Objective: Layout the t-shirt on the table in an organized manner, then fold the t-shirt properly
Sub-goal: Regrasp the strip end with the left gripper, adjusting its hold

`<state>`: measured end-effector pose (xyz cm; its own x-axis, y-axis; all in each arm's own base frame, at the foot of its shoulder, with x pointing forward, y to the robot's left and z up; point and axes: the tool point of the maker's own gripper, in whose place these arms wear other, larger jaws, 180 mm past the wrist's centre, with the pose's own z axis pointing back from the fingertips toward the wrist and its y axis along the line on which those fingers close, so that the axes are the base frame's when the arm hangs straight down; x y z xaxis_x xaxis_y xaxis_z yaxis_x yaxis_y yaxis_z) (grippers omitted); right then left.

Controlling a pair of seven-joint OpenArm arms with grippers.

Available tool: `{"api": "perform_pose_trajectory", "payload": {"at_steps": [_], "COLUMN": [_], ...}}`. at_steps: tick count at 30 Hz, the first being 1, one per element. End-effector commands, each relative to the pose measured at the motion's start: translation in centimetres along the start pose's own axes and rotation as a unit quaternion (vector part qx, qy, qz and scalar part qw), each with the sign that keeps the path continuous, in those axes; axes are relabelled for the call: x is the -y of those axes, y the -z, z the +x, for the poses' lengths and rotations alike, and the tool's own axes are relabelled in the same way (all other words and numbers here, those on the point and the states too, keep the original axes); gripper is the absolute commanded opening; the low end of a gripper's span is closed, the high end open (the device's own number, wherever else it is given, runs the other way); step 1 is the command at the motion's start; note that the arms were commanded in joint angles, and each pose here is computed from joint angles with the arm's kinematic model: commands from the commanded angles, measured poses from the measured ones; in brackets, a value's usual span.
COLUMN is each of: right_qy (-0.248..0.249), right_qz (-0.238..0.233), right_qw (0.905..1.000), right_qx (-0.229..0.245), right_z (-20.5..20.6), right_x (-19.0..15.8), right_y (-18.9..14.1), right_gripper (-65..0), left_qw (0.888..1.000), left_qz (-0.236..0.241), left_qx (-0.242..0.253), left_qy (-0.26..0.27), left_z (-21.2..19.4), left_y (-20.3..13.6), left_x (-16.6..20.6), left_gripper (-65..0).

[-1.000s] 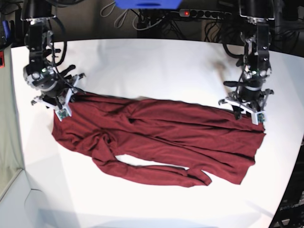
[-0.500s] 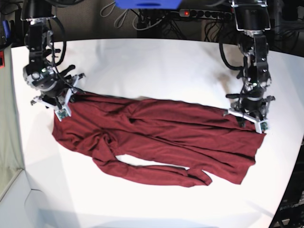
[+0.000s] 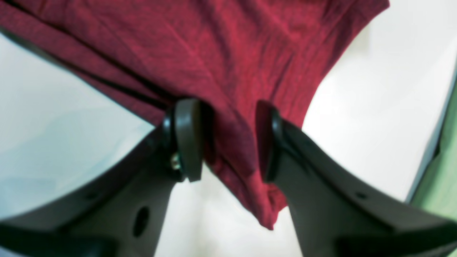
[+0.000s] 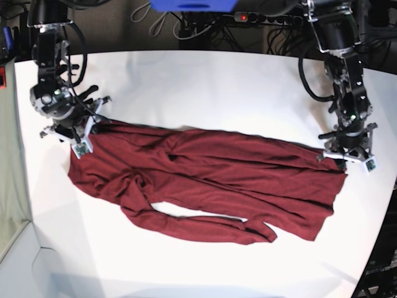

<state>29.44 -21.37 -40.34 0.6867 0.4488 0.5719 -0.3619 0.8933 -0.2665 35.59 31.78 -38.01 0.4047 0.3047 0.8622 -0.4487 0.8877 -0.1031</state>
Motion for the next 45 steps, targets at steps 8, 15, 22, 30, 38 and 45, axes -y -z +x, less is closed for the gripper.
{"api": "perform_pose_trajectory", "payload": {"at_steps": [8, 15, 22, 30, 38, 45], "right_qy": [-0.005, -0.005, -0.005, -0.005, -0.005, -0.006], "right_qz": [-0.009, -0.009, -0.009, -0.009, -0.009, -0.01], "right_qw": [0.9997, 0.9997, 0.9997, 0.9997, 0.9997, 0.9997], "right_qx": [0.02, 0.02, 0.02, 0.02, 0.02, 0.02], "right_z": [1.3, 1.3, 1.3, 1.3, 1.3, 1.3], "right_x": [0.9, 0.9, 0.9, 1.0, 1.0, 1.0], "right_y": [-0.4, -0.4, -0.4, -0.4, -0.4, -0.4], "right_gripper": [-40.3, -40.3, -40.3, -40.3, -40.3, -40.3], "left_qw": [1.0, 1.0, 1.0, 1.0, 0.999, 0.999], "left_qz": [0.002, 0.002, 0.005, 0.007, 0.016, 0.019], "left_qx": [0.017, 0.02, -0.007, -0.01, -0.031, -0.035], "left_qy": [0.001, -0.004, -0.013, -0.012, -0.008, -0.01], "left_z": [1.1, 1.7, 0.3, 0.1, -1.4, -1.7], "left_y": [0.2, 0.7, 2.2, 2.3, 2.6, 2.7], "left_x": [-0.2, 0.0, 0.2, 0.1, -0.6, -0.8], "left_gripper": [-9.8, -9.3, -10.0, -31.8, -36.1, -55.3]}}
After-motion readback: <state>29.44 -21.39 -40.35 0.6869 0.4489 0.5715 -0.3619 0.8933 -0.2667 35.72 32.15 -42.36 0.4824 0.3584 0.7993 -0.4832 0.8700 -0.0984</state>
